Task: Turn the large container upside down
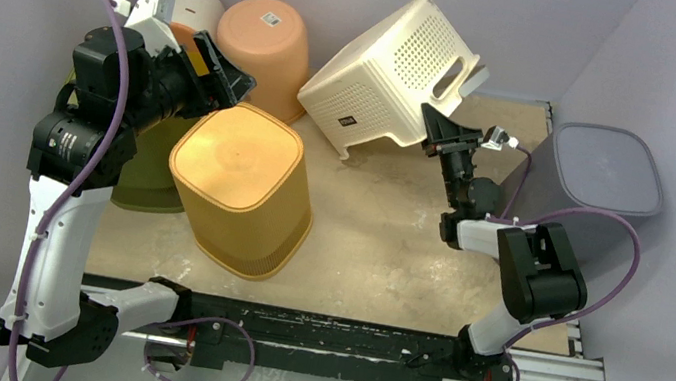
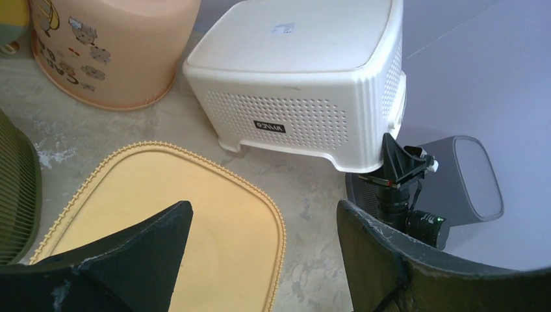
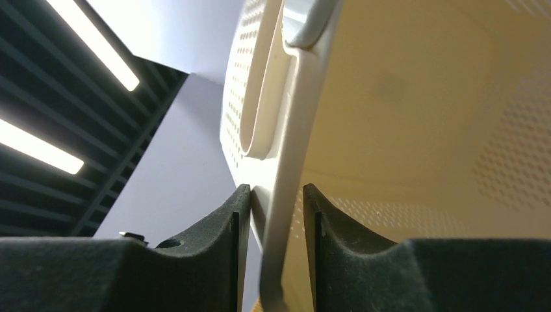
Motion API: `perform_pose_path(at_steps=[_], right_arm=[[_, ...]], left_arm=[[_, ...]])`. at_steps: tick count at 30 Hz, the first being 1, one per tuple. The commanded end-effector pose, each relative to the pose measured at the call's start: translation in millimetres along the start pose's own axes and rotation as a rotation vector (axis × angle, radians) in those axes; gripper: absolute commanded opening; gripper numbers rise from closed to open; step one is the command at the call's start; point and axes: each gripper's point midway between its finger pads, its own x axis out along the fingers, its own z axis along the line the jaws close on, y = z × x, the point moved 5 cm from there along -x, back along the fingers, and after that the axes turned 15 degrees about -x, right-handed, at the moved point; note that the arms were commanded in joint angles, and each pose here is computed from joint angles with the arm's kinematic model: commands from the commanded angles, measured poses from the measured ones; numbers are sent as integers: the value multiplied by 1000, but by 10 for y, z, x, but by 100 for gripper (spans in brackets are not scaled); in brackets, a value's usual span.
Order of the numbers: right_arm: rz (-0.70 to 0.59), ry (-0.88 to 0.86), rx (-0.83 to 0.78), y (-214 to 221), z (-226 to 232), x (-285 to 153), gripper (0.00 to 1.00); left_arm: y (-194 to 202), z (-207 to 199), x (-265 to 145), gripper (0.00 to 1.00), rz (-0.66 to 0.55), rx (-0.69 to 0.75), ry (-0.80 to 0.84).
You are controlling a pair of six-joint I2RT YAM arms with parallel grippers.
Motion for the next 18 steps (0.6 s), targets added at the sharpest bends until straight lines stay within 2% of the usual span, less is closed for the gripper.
perform_pose_path(at_steps=[1,18], right_arm=[[-81,-79,-36,-114,63,-209,37],[-72,127,-26,18,-642,-717,40]], left_arm=[[-14,-78,19,79,-3,29,51],[61,20,67,79,20,17,19]])
